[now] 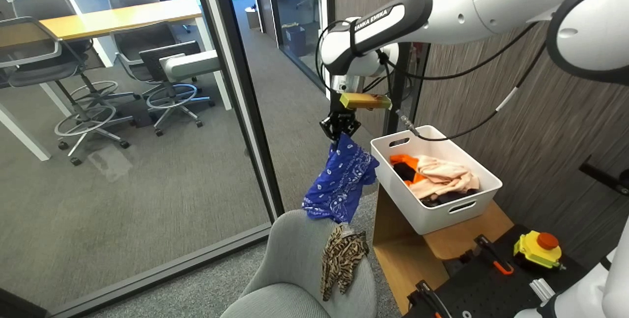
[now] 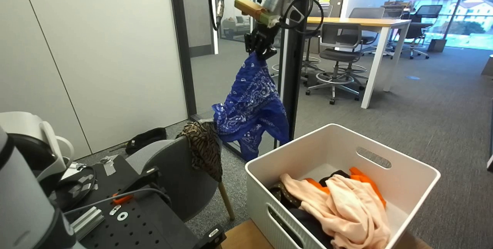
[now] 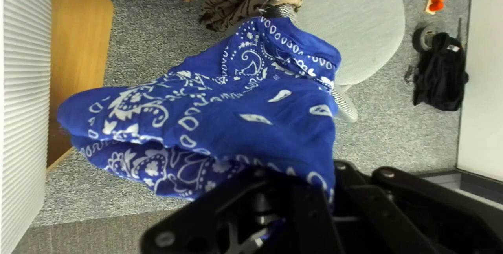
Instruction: Remove the blue bandana from the basket and put it on the chair.
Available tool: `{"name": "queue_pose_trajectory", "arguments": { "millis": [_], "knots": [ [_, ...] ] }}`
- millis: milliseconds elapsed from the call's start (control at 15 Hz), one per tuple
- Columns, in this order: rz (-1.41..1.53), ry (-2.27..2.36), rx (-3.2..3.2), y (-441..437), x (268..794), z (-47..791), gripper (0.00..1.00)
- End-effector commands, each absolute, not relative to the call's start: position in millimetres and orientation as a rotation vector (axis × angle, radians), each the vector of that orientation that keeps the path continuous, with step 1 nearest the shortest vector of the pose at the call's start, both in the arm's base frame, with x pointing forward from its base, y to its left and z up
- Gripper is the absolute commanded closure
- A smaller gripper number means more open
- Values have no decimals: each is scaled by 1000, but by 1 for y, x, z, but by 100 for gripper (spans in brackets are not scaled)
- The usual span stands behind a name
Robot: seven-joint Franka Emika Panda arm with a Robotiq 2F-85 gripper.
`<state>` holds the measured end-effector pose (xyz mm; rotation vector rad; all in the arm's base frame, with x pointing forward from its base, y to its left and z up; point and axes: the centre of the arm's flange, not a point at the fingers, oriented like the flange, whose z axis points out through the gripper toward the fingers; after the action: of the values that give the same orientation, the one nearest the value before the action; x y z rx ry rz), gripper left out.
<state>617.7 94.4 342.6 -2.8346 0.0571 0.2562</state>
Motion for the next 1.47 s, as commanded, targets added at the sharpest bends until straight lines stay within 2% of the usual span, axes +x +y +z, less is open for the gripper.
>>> {"name": "queue_pose_trajectory", "arguments": {
  "millis": [0, 267, 467, 1000, 1400],
  "knots": [
    [299, 103, -2928, 97, 647, 308, 93],
    [367, 90, -2967, 103, 651, 284, 95],
    [412, 3, -2943, 130, 635, 291, 93],
    [616, -377, -2829, 251, 555, 309, 94],
    [808, -687, -2752, 339, 480, 281, 94]
  ]
}}
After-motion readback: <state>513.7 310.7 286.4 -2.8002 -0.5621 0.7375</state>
